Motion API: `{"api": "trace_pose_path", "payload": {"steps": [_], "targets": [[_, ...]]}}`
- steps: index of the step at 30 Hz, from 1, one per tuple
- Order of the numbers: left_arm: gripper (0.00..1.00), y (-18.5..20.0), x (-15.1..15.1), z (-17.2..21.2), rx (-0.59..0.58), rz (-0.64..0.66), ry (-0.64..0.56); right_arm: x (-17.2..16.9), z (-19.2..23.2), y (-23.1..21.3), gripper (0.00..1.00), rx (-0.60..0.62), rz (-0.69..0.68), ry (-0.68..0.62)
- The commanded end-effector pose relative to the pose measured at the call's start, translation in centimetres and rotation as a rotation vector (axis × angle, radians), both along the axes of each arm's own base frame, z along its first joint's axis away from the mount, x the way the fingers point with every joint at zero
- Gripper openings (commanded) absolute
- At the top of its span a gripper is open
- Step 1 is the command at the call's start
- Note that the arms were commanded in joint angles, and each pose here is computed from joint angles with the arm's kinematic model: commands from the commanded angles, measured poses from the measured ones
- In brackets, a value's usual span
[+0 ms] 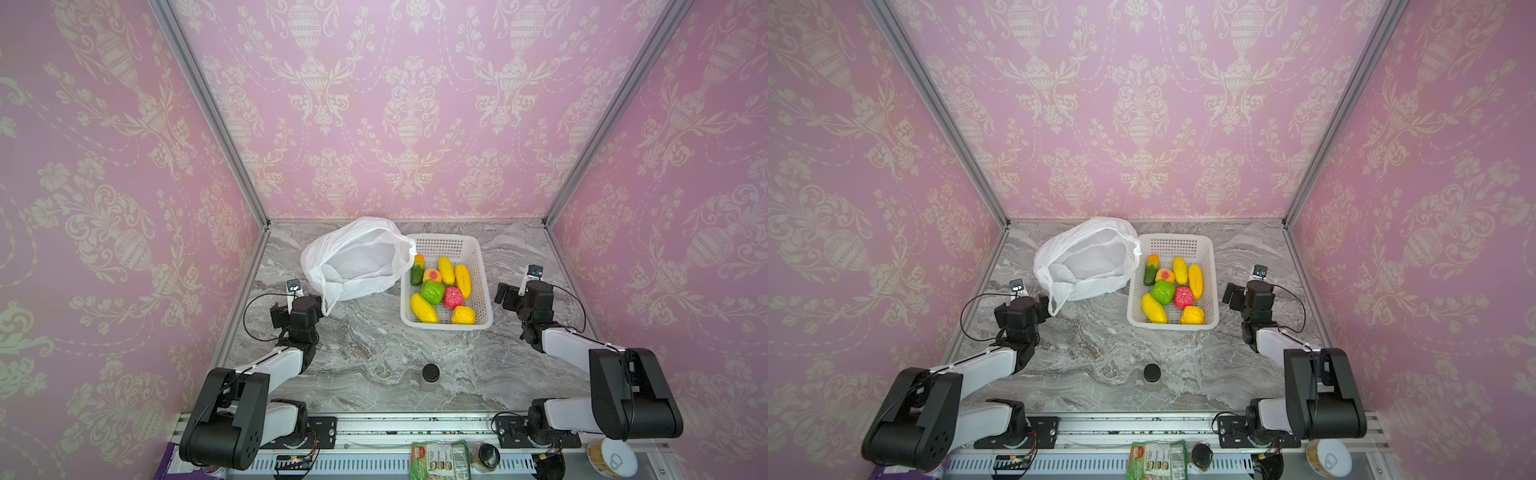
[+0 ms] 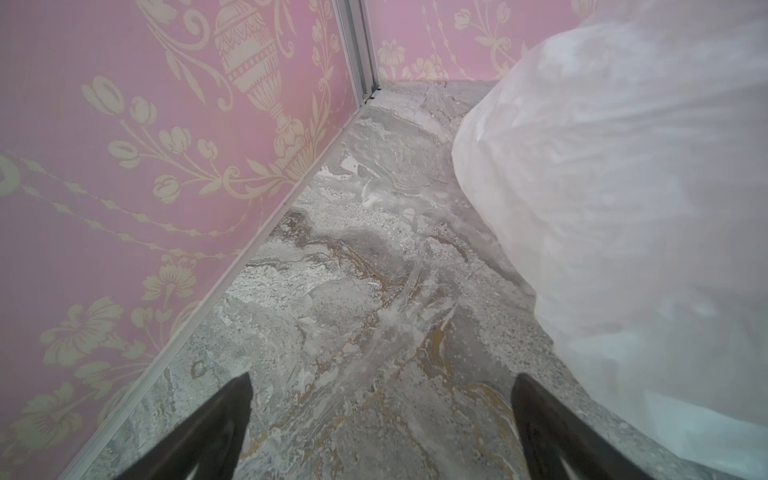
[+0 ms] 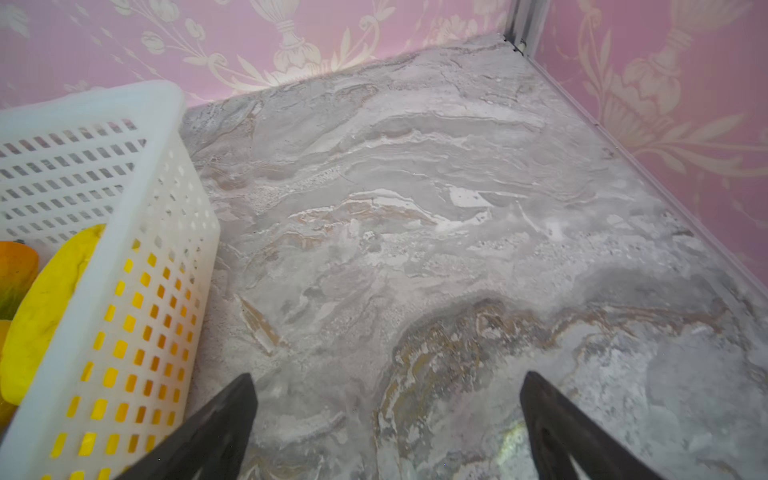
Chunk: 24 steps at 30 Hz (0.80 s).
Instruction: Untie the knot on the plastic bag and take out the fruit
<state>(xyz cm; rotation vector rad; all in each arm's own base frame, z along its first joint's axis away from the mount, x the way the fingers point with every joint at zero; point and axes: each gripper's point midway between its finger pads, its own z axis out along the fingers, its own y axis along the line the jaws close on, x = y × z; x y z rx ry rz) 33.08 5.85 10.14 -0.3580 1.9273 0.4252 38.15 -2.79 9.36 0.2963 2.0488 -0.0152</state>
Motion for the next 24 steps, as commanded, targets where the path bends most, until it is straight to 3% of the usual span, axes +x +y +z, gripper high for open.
{"api": "trace_pose_path", "payload": {"steps": [1,4,8,9,17,19,21,24], "targets": [[0.99,0.6,0.3,1.3,-0.011,-0.004,-0.103,1.8,0.8,1.5,1.00,-0.013,0.111,-0.025],[0.99,0.7,1.3,0.9,-0.017,-0.019,-0.065,2.1,0.9,2.3,1.00,-0.021,0.167,-0.027],[0.99,-0.4,2.5,1.1,-0.016,-0.093,-0.101,1.2,1.1,1.9,1.00,-0.064,0.145,-0.176],[0.99,-0.5,2.7,1.1,-0.014,-0.106,-0.112,1.4,0.7,2.1,1.00,-0.067,0.156,-0.162],[0.99,0.0,6.2,-0.9,-0.006,-0.060,0.070,1.0,0.5,1.7,1.00,-0.109,0.101,-0.193],[0.99,-0.4,6.1,-1.7,-0.020,-0.091,0.042,0.9,0.4,1.7,1.00,-0.109,0.103,-0.189],[0.99,-1.1,5.9,-0.8,0.002,-0.145,-0.072,1.0,0.4,1.8,1.00,-0.110,0.104,-0.187],[0.99,-1.8,5.4,-2.4,-0.035,-0.185,-0.023,1.0,0.4,1.7,1.00,-0.109,0.103,-0.189]]}}
